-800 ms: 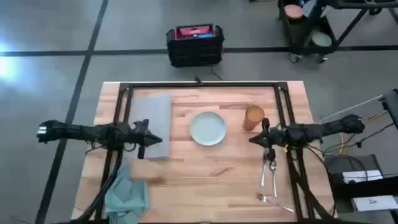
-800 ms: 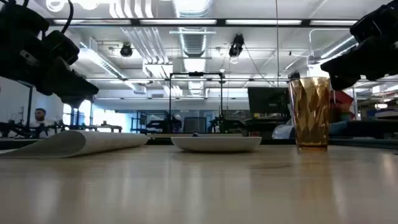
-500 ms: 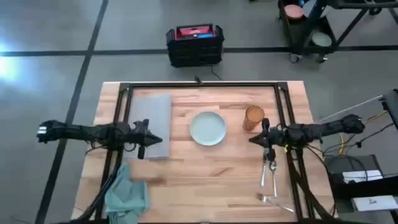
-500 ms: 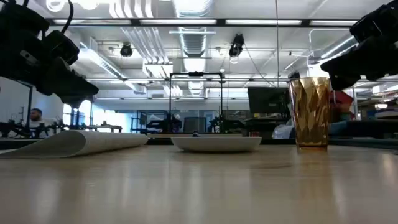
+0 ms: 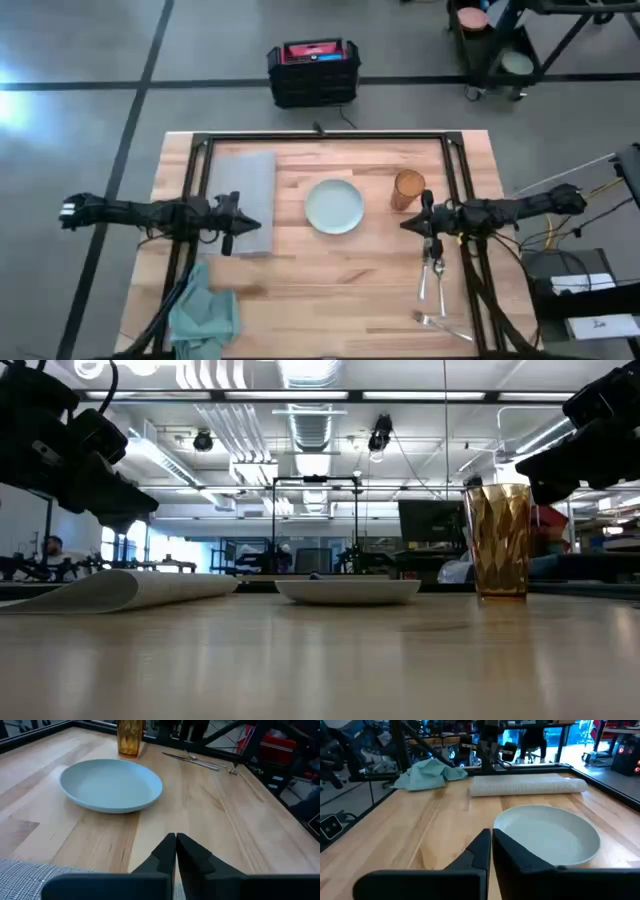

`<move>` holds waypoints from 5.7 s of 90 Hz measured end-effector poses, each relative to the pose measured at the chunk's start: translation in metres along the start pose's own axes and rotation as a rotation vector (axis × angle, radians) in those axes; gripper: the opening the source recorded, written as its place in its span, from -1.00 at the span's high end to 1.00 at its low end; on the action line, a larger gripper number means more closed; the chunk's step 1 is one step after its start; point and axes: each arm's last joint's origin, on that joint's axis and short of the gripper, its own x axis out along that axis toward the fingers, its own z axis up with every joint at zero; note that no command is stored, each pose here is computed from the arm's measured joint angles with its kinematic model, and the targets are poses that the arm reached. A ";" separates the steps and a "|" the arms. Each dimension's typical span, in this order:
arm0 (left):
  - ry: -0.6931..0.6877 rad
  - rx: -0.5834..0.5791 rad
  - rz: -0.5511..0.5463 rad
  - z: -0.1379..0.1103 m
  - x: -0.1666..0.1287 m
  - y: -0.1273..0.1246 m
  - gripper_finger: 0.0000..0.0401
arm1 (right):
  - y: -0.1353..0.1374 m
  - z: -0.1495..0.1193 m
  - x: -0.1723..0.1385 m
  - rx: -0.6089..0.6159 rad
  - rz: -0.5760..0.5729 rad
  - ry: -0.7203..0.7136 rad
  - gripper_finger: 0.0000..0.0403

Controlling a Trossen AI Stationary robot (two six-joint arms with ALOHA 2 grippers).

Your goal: Set table place

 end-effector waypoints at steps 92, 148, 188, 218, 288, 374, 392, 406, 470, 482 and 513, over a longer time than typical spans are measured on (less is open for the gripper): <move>0.000 0.000 0.000 0.000 0.000 0.000 1.00 | -0.003 0.002 0.000 0.336 -0.111 -0.042 0.99; -0.100 -0.046 0.025 0.009 0.000 -0.001 1.00 | -0.008 0.018 0.011 0.133 -0.231 -0.184 0.99; -0.297 -0.184 0.054 0.032 0.002 -0.003 1.00 | -0.015 0.063 0.103 -0.123 -0.283 0.342 0.99; -0.135 -0.124 0.102 0.064 0.008 -0.011 1.00 | -0.025 0.069 0.156 -0.232 -0.290 0.669 0.99; 0.147 -0.122 -0.006 0.074 0.048 -0.045 1.00 | -0.018 0.023 0.266 -0.300 -0.128 0.960 0.99; 0.170 -0.133 0.024 0.069 0.058 -0.045 1.00 | -0.019 0.089 0.226 -0.284 -0.187 0.919 0.99; 0.111 -0.143 0.003 0.074 0.059 -0.047 1.00 | 0.005 0.083 0.194 -0.237 -0.165 0.901 0.99; 0.037 -0.131 -0.009 0.081 0.061 -0.048 1.00 | 0.014 0.072 0.166 -0.139 -0.185 0.875 0.99; 0.018 -0.070 0.054 0.081 0.062 -0.046 1.00 | -0.003 0.023 0.120 -0.166 -0.676 0.867 0.99; 0.036 -0.068 0.060 0.078 0.065 -0.046 1.00 | -0.013 0.016 0.115 -0.158 -0.718 0.896 0.99; 0.290 -0.139 0.143 0.073 0.059 -0.046 1.00 | -0.003 0.034 0.123 -0.143 -0.622 0.845 0.99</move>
